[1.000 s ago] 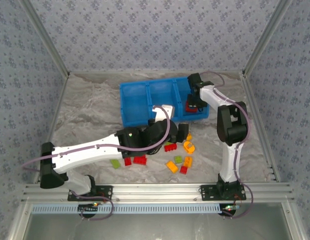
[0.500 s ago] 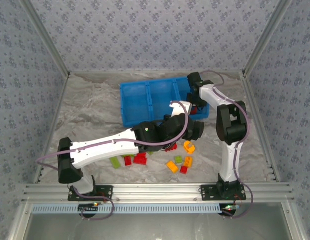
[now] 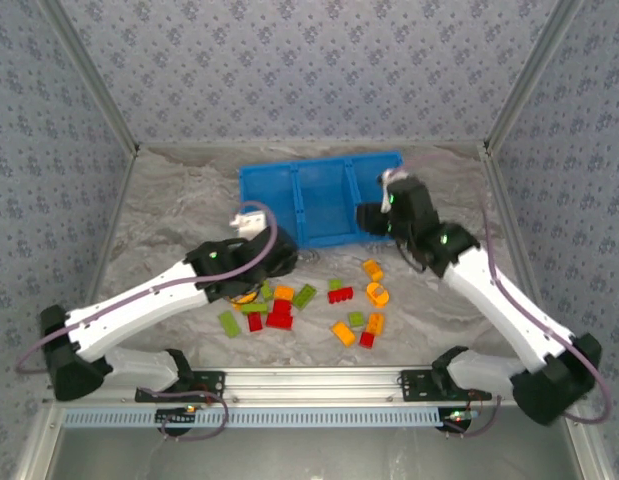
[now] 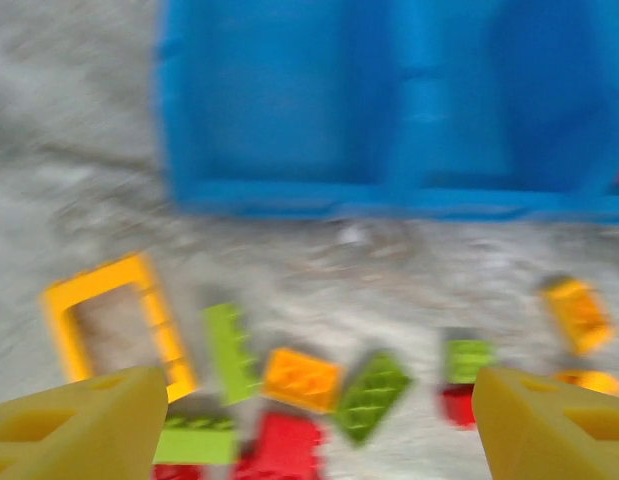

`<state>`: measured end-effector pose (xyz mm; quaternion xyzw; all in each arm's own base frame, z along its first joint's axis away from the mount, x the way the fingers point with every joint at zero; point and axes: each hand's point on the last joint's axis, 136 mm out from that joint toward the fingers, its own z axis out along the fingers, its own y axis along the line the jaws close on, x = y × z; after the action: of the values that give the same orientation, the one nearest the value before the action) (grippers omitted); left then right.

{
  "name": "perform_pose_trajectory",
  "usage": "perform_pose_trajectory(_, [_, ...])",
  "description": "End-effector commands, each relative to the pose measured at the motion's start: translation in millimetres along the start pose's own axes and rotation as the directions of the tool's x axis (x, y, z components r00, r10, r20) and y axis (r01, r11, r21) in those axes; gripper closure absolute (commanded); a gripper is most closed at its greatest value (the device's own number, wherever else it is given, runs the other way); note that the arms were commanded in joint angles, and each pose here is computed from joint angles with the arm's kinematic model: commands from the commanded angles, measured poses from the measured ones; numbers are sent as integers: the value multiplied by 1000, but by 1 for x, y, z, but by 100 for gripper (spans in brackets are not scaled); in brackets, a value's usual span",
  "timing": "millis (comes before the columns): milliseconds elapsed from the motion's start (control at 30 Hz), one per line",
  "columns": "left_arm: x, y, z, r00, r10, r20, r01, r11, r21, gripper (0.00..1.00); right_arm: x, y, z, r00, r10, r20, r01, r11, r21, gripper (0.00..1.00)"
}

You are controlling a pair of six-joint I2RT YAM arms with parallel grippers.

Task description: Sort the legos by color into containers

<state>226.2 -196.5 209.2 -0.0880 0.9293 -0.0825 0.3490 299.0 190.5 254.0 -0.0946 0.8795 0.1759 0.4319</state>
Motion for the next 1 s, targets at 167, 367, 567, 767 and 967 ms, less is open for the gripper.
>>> perform_pose_trajectory(167, [56,106,36,957,-241,-160,214,963,-165,31,93,113,-50,991,-130,6,118,875,-469,45])
perform_pose_trajectory(367, [74,112,66,928,-279,-246,249,958,-143,35,118,152,-70,969,-215,124,247,806,-537,39])
perform_pose_trajectory(567, [79,116,92,912,-293,-286,256,953,-159,41,125,173,-66,953,-282,106,293,788,-541,40])
perform_pose_trajectory(767, [84,130,110,904,-300,-303,236,944,-231,54,130,185,-62,951,-297,82,292,783,-549,40])
perform_pose_trajectory(967, [89,133,119,907,-293,-302,223,943,-245,62,135,185,-59,953,-295,65,282,794,-538,41])
